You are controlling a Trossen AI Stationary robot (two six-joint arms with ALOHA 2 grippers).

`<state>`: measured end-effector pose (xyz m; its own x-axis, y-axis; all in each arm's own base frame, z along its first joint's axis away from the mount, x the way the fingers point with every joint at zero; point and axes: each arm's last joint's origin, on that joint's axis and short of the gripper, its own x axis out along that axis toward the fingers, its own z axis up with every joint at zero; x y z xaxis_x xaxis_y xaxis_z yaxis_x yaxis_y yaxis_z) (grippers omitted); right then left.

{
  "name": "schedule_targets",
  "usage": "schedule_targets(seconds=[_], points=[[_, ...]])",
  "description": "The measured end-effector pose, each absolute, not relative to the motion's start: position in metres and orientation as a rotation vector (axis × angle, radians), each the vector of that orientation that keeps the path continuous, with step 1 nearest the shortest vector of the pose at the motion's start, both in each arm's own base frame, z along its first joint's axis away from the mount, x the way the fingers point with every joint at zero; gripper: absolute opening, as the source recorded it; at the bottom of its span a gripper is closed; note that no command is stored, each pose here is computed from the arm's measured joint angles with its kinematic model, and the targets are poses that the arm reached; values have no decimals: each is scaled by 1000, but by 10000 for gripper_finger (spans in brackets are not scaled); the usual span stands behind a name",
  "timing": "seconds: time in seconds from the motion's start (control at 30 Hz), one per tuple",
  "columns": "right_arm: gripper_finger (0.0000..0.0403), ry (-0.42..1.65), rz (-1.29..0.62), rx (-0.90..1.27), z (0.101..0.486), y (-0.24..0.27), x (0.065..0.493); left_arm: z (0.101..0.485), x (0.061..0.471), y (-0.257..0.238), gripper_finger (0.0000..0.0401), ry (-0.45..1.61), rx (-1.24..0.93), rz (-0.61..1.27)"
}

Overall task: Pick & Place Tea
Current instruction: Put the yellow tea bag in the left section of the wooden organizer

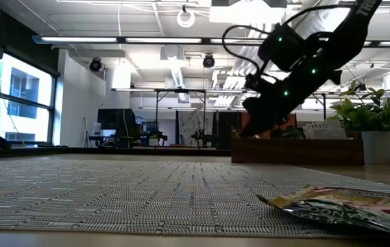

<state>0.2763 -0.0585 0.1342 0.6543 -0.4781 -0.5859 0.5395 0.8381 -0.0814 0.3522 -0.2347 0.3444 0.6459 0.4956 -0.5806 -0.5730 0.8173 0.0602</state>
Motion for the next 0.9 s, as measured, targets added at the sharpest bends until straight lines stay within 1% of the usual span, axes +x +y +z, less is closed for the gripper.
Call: schedule_targets(seconds=[0.1, 0.23, 0.3, 0.43, 0.53, 0.63, 0.77, 0.9], points=[[0, 656, -636, 93, 129, -65, 274, 344, 352, -235, 3, 619, -133, 610], [0, 658, -727, 79, 132, -68, 270, 344, 352, -235, 3, 620, -131, 611], [0, 643, -710, 72, 138, -67, 270, 344, 352, -235, 3, 620, -130, 611], [0, 606, -607, 87, 151, -57, 270, 344, 352, -234, 3, 620, -129, 613], [0, 562, -495, 116, 166, -42, 269, 344, 352, -234, 3, 619, -129, 612], [0, 528, -299, 147, 180, -14, 267, 344, 352, -235, 3, 619, -130, 612], [0, 479, -27, 135, 195, 42, 260, 344, 352, -234, 3, 617, -129, 614], [1, 445, 204, 95, 198, 100, 247, 345, 352, -234, 3, 612, -126, 617]])
